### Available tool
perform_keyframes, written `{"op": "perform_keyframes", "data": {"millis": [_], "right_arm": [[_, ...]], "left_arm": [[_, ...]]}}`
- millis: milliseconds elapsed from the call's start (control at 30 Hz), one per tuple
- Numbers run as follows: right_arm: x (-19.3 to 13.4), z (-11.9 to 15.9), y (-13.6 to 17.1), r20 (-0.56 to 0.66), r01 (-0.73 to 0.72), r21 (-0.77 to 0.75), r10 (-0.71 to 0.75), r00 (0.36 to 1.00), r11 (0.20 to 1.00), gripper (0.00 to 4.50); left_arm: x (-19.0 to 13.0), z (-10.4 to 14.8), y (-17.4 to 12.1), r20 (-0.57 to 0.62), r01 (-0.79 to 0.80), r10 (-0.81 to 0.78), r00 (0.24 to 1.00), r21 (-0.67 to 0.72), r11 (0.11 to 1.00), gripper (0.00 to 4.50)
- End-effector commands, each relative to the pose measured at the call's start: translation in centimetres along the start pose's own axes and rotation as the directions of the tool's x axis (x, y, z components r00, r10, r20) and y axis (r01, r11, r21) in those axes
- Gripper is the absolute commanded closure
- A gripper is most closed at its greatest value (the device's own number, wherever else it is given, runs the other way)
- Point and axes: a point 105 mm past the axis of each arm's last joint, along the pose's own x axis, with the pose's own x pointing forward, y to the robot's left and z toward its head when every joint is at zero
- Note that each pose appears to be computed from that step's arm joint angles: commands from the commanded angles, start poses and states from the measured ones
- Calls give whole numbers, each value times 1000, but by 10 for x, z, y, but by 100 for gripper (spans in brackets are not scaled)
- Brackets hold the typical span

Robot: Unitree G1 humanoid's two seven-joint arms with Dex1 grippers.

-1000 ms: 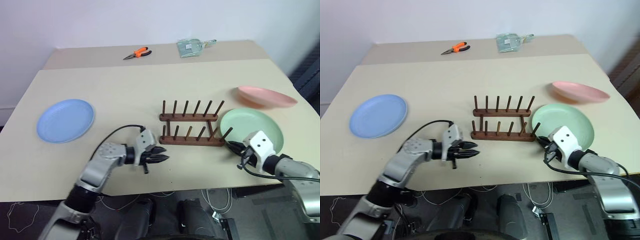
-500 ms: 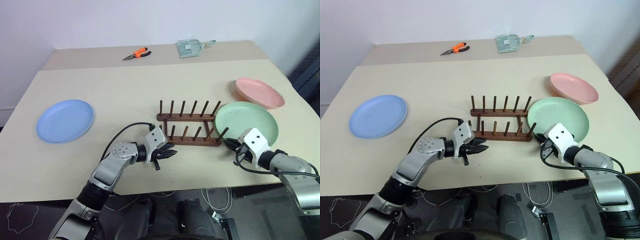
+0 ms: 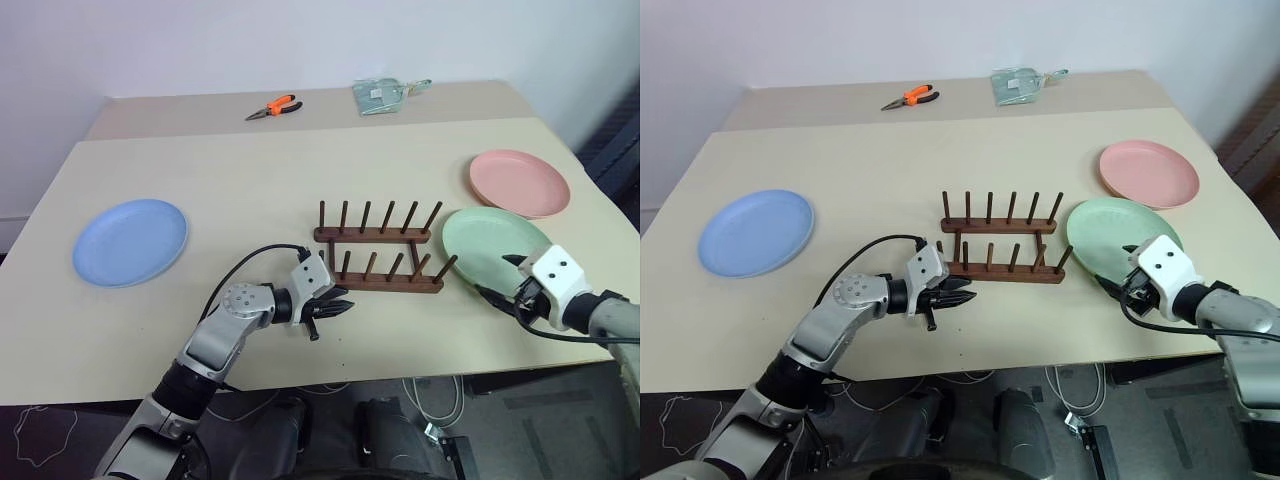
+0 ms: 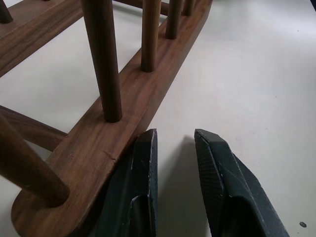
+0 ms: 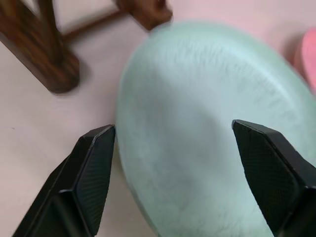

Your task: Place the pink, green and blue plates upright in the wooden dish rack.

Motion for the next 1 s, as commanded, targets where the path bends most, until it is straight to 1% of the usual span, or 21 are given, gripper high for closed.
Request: {"op": "perform_keyframes", "data": {"millis": [33,67,133,200,233,267,367,433,500,600,700,867,1000], "right_arm": [[-11,20,16,34,-132,16,132,991,991,111],[-13,19,27,21,-192,28,191,981,981,146],[-10,19,47,18,-269,50,268,963,962,244],[-1,20,62,30,-301,59,300,954,952,347],[4,20,68,34,-307,56,306,952,950,391],[9,21,70,38,-303,49,302,953,952,446],[29,21,78,40,-270,40,269,962,962,446],[40,17,85,19,-270,31,269,963,962,446],[49,12,85,-5,-246,4,246,969,969,446],[65,11,77,-10,-184,-21,184,983,983,446],[78,16,70,6,-133,-70,134,991,989,446],[101,28,51,47,-41,-127,48,998,991,446],[118,38,39,75,-4,-154,16,997,988,446]], "left_arm": [[-2,-9,1,-33,-12,12,999,-19,1000,328],[-2,-9,1,-33,-12,12,999,-19,1000,328],[-2,-9,1,-32,-14,14,999,-19,1000,328],[-2,-9,1,-31,-19,18,999,-21,1000,328],[-3,-9,2,-31,-21,20,999,-22,1000,328],[-3,-9,2,-31,-22,21,999,-22,1000,328],[-4,-9,2,-32,-28,27,999,-25,999,328],[-4,-10,3,-37,-35,34,999,-22,999,328],[-5,-11,4,-38,-45,44,998,-23,999,328],[-5,-11,7,-40,-67,66,997,-24,997,328],[-5,-10,17,-37,-127,127,991,-15,992,328],[-4,-8,47,-34,-275,275,961,-26,961,328],[-5,-6,64,-32,-336,335,942,-25,942,328]]}}
